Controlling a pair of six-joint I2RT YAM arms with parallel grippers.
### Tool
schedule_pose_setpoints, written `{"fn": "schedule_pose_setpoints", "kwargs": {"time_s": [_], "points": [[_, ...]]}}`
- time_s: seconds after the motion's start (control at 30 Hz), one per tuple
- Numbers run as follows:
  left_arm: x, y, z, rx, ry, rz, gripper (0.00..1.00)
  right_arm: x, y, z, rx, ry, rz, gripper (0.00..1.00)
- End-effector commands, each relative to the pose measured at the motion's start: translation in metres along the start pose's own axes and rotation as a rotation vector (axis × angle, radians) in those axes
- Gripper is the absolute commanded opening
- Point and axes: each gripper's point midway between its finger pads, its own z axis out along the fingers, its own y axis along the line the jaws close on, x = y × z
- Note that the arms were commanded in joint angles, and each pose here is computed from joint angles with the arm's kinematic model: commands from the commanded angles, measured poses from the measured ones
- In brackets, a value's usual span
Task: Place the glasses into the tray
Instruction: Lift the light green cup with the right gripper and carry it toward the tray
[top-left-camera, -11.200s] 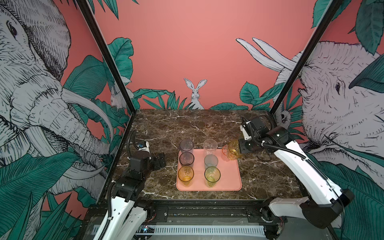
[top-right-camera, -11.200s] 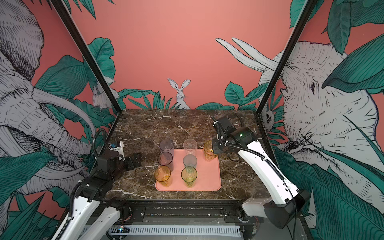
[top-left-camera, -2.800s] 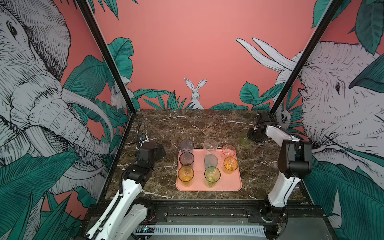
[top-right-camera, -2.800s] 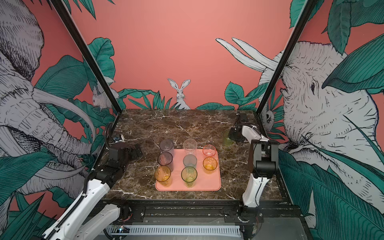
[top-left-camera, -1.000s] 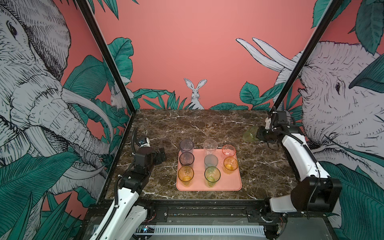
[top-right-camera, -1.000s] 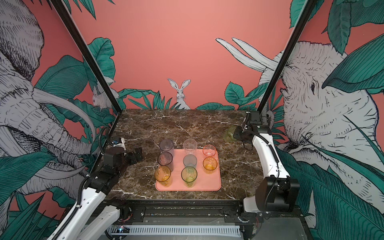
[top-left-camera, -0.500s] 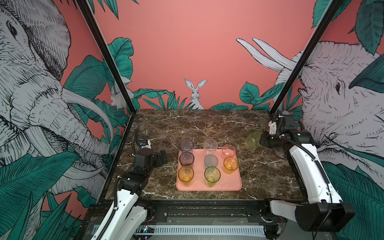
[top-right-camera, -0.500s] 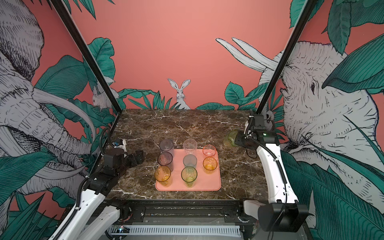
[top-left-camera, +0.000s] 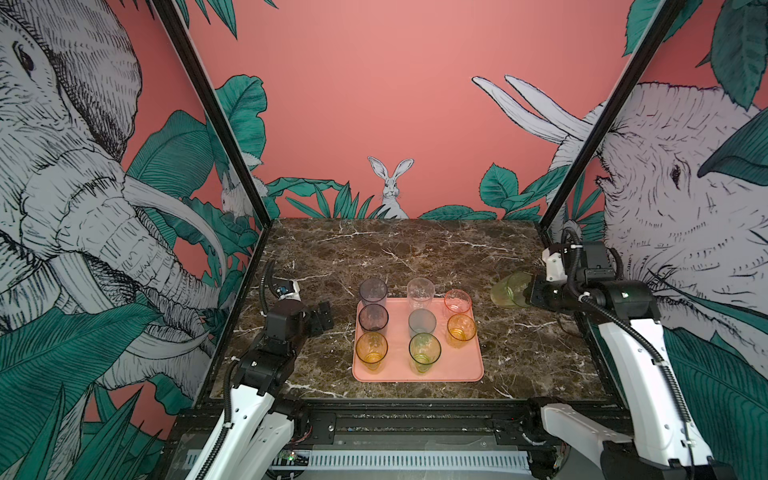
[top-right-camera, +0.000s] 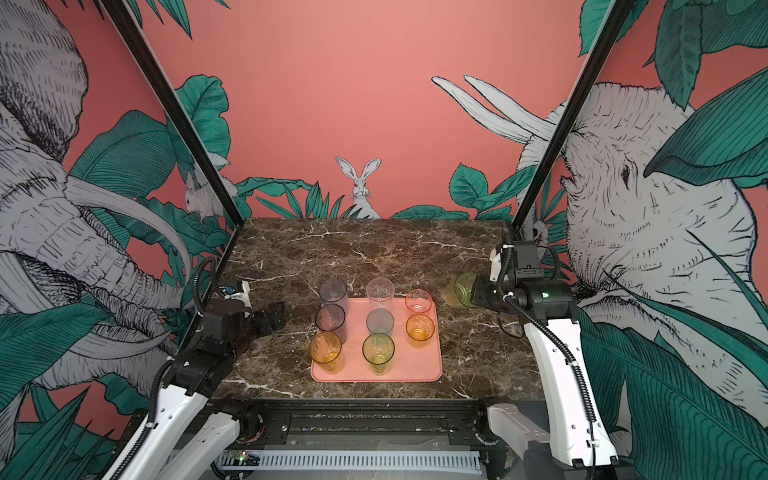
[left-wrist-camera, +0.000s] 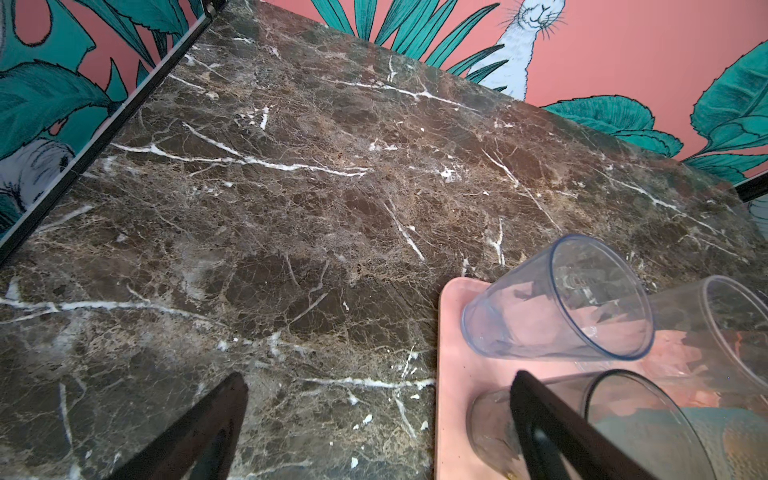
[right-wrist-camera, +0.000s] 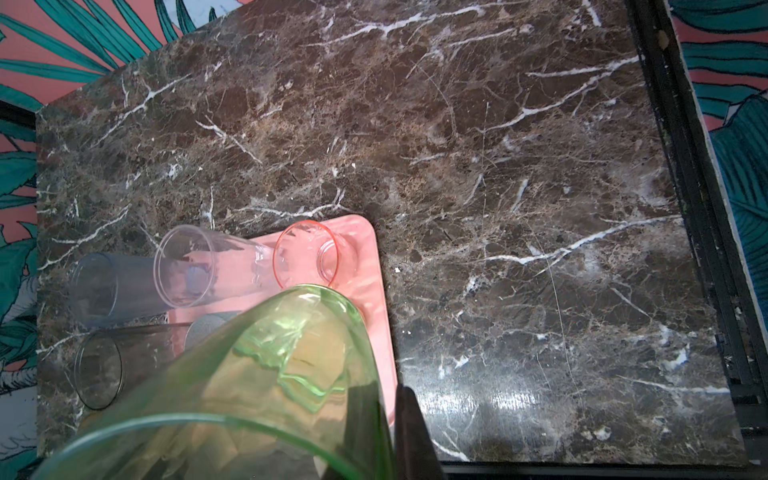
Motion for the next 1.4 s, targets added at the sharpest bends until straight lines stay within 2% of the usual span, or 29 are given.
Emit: {"fn": "schedule_pose_setpoints", "kwargs": {"time_s": [0.0,0.63,1.0,1.17,1.37], "points": [[0.009,0.005,-0.001,-0.009,0.025,-0.014,0.99,0.009,0.000,-0.015,0.010,-0.006,-0.009,0.00],[0.009,0.001,0.003,0.003,0.038,-0.028,0.99,0.064,-0.012,-0.025,0.038,0.064,-0.039,0.00],[0.014,-0.002,0.009,0.013,0.057,-0.044,0.99,0.096,-0.017,0.013,0.024,0.141,-0.010,0.00],[0.015,-0.003,0.011,0.017,0.067,-0.050,0.99,0.114,-0.030,0.031,0.074,0.193,-0.017,0.00],[0.017,-0.004,0.013,0.022,0.072,-0.060,0.99,0.130,-0.032,0.054,0.071,0.222,0.004,0.00]]}}
